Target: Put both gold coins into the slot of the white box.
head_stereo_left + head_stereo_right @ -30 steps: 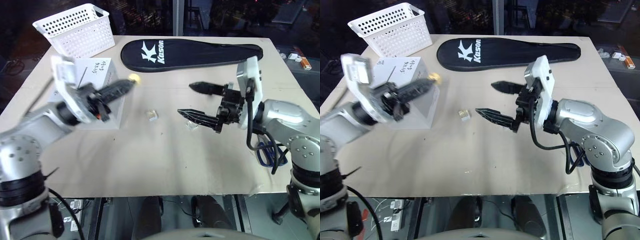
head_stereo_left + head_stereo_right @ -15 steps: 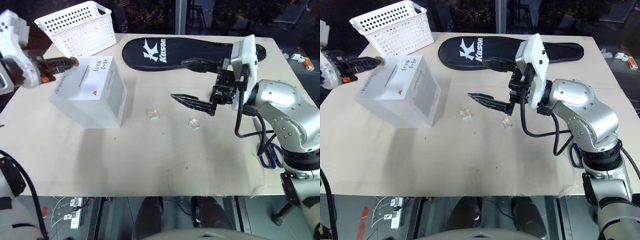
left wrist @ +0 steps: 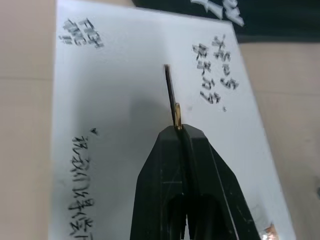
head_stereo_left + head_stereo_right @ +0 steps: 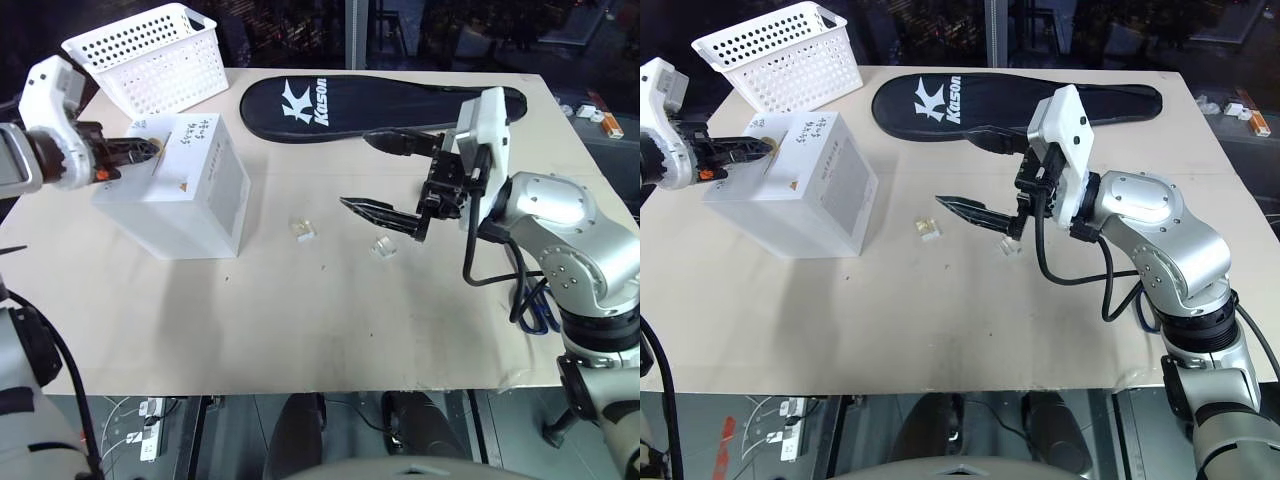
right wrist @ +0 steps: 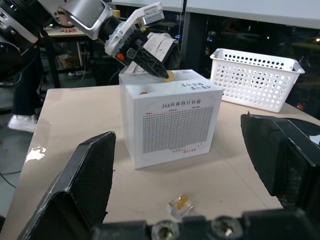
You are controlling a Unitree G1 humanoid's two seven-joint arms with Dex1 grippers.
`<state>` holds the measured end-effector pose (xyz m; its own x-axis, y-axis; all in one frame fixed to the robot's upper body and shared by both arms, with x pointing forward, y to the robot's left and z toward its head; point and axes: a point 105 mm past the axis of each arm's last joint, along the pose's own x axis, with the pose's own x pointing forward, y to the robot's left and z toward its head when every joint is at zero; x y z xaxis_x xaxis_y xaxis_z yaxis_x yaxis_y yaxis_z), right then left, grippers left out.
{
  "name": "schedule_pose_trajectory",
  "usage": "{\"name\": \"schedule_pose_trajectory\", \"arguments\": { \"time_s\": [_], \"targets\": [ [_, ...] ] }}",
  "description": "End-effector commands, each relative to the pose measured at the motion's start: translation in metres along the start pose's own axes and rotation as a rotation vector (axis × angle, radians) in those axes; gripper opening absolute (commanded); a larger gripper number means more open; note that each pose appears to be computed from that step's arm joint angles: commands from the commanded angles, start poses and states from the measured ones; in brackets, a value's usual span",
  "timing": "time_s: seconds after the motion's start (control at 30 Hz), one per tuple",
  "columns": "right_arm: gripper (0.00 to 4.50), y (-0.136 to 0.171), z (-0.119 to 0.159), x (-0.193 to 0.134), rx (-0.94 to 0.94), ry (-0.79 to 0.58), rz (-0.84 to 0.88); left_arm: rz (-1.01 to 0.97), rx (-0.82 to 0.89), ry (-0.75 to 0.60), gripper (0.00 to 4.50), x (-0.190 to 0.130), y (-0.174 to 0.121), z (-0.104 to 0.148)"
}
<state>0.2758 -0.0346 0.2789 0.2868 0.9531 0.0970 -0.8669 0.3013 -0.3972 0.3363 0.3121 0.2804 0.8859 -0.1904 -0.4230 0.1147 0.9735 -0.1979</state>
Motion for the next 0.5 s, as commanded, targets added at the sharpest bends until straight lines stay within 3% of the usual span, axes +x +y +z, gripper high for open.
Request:
{"name": "schedule_pose_trajectory", "arguments": {
  "time_s": [0.03,0.2,0.3,0.43,0.5],
  "targets": [
    [4.36,0.002,0.012,-0.004,-0.038,-0.03,-0.001,0.062,0.018,-0.018,0.0,-0.009,0.005,0.005],
    [4.36,0.002,0.011,-0.005,-0.034,-0.026,0.002,0.038,0.052,-0.008,0.0,-0.006,-0.006,0.002],
    [4.49,0.003,0.011,-0.005,-0.021,-0.025,0.008,0.045,0.071,-0.027,0.81,-0.01,-0.008,0.002],
    [4.49,0.005,0.004,-0.005,0.009,0.004,0.006,-0.038,0.093,-0.159,2.68,-0.028,-0.021,0.02],
    [4.49,0.004,-0.007,-0.003,0.047,0.045,-0.016,-0.143,0.173,-0.246,2.68,-0.041,-0.041,0.027]
  ]
}}
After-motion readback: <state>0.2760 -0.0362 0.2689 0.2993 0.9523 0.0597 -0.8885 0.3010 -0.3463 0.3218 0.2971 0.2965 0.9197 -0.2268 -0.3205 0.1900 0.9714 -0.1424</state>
